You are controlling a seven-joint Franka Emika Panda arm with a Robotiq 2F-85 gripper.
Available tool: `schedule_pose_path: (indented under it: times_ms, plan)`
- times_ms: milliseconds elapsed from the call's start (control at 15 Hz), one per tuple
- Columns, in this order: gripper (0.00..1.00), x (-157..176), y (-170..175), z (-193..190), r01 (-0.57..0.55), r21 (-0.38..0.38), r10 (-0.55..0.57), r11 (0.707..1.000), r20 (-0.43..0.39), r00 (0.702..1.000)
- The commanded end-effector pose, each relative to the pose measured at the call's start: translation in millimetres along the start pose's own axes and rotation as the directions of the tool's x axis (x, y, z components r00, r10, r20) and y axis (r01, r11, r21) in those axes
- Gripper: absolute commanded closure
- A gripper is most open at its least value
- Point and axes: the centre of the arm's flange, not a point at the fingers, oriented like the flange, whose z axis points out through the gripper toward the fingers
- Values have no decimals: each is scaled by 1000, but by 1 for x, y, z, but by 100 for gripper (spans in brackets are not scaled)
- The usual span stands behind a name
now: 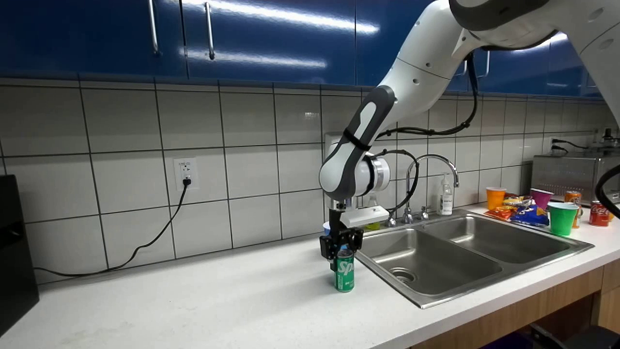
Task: Put the green can in the sink on the left.
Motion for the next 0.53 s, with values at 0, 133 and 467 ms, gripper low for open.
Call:
schedule_pose_path:
  times_ms: [0,133,467]
  plan:
    - [61,1,7,-23,-1,-19,1,1000,-3,1000]
    - [61,1,9,-30,-3,-21,3,1000,-9,1000]
    - [61,3,10,-50,-11,-22,10,1000,-26,1000]
